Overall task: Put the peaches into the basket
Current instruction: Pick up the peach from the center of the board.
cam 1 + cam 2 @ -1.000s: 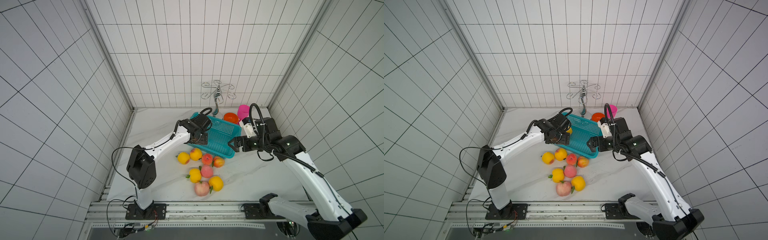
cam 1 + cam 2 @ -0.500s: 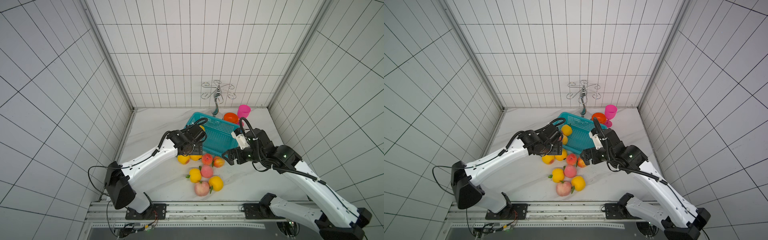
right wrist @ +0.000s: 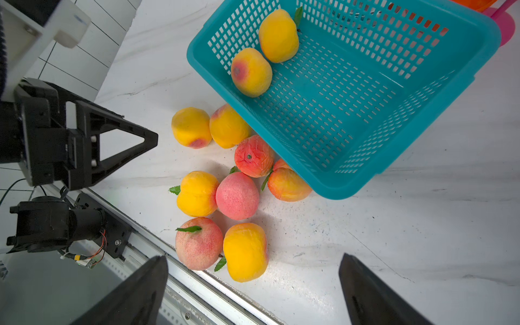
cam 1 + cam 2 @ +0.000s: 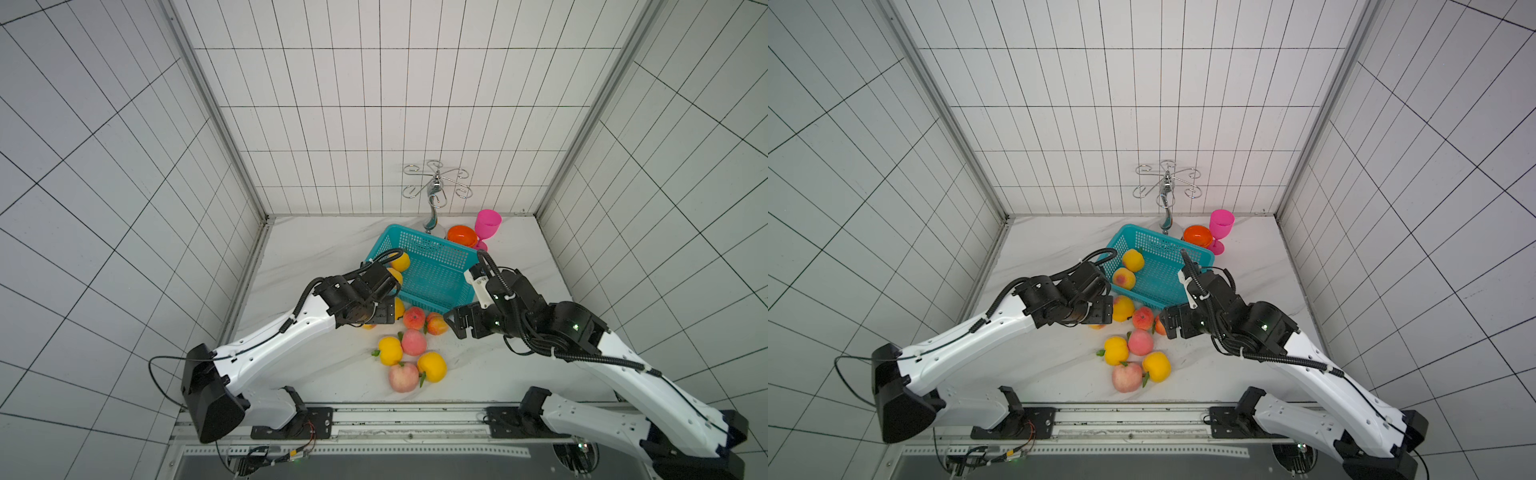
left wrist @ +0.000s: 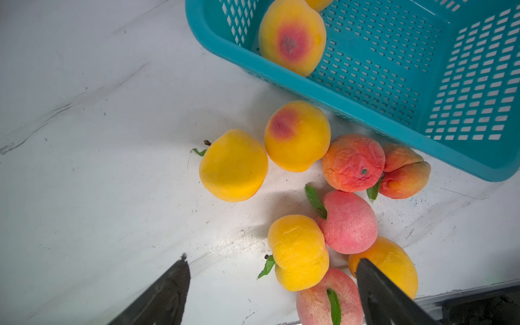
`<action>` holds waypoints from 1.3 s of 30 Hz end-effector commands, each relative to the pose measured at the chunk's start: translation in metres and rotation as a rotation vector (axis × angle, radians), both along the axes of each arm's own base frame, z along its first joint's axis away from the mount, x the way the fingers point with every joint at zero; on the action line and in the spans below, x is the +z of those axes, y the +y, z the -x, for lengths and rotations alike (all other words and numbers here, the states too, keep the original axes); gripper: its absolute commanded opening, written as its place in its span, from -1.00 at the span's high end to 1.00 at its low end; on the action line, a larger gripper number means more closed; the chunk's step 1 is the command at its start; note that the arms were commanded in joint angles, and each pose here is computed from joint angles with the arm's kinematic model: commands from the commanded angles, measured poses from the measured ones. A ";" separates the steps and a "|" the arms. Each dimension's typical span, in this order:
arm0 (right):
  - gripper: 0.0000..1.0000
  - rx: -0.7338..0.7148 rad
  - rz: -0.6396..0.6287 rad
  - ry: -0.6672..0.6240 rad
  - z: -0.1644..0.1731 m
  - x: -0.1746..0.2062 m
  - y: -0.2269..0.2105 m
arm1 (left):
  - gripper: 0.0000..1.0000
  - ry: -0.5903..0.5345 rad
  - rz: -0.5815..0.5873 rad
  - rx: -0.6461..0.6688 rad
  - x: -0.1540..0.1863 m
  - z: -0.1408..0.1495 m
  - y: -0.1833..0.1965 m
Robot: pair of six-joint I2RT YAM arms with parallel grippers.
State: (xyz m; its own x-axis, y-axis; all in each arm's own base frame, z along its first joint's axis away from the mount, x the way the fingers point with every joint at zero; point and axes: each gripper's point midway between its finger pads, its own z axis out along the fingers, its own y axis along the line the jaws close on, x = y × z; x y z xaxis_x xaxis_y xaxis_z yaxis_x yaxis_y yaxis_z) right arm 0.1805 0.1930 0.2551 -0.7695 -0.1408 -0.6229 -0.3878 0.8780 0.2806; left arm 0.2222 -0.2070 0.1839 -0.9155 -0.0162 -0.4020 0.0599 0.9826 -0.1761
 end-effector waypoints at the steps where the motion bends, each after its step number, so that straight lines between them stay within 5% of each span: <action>1: -0.97 -0.078 0.051 0.027 0.004 -0.013 -0.009 | -0.81 -0.015 0.034 -0.006 0.003 0.008 0.004; 18: -0.97 -0.102 0.136 0.104 0.039 -0.078 0.022 | -0.81 0.003 0.164 -0.035 -0.009 0.052 0.028; 39: -1.00 -0.076 0.103 0.221 0.053 -0.161 0.037 | -0.84 0.082 0.163 -0.062 -0.034 0.057 0.017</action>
State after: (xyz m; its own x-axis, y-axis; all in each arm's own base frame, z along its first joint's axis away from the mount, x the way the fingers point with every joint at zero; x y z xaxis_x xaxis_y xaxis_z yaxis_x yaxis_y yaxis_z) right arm 0.1289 0.2236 0.1026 -0.8841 -0.1625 -0.4382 -0.2810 0.9340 0.2206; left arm 0.1627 -0.1833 0.1459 -0.9485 -0.0030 -0.3167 0.1015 0.9444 -0.3128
